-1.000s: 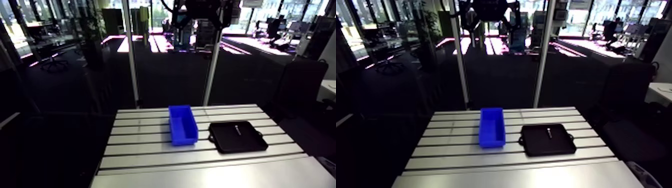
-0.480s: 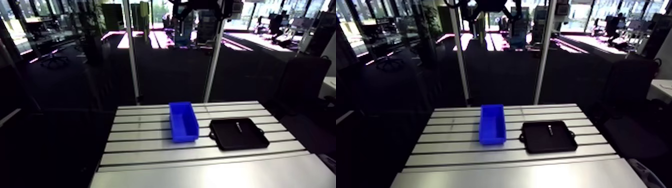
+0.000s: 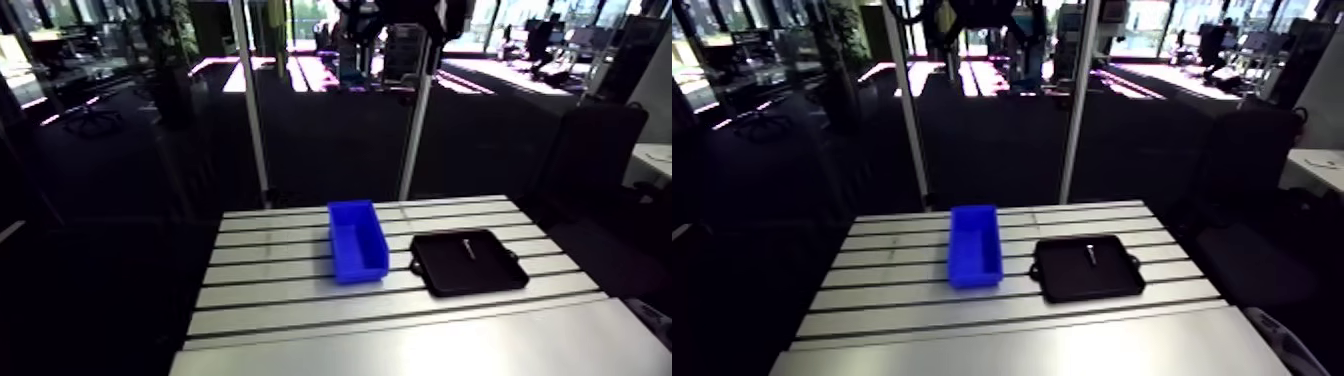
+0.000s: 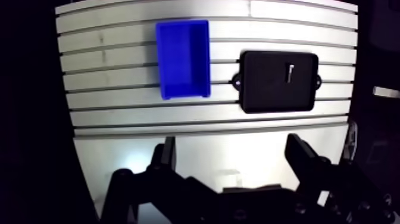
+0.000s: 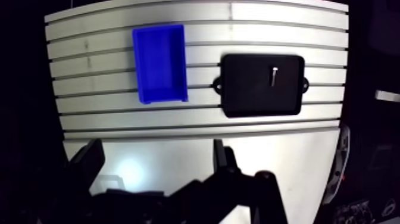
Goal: Pick up the M10 bolt from the tray and put it into the blue bin.
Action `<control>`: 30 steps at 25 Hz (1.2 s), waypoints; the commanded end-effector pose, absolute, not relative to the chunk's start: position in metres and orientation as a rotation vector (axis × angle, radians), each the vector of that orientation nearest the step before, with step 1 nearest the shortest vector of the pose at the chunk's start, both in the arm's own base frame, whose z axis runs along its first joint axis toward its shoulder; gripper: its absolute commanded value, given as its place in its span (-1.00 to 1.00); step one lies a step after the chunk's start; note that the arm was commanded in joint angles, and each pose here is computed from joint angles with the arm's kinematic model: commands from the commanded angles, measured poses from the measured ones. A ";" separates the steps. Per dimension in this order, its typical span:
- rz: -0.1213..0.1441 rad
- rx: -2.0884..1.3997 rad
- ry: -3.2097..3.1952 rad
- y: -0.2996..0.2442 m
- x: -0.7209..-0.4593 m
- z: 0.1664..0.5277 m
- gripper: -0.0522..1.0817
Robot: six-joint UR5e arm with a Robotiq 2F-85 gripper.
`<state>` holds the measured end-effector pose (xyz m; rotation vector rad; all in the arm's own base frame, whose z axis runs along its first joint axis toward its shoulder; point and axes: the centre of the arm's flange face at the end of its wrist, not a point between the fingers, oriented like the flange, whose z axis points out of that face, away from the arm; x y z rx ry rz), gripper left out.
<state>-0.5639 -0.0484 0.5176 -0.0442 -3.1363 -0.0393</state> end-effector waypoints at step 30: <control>-0.006 0.008 -3.139 0.138 -0.536 0.336 -0.88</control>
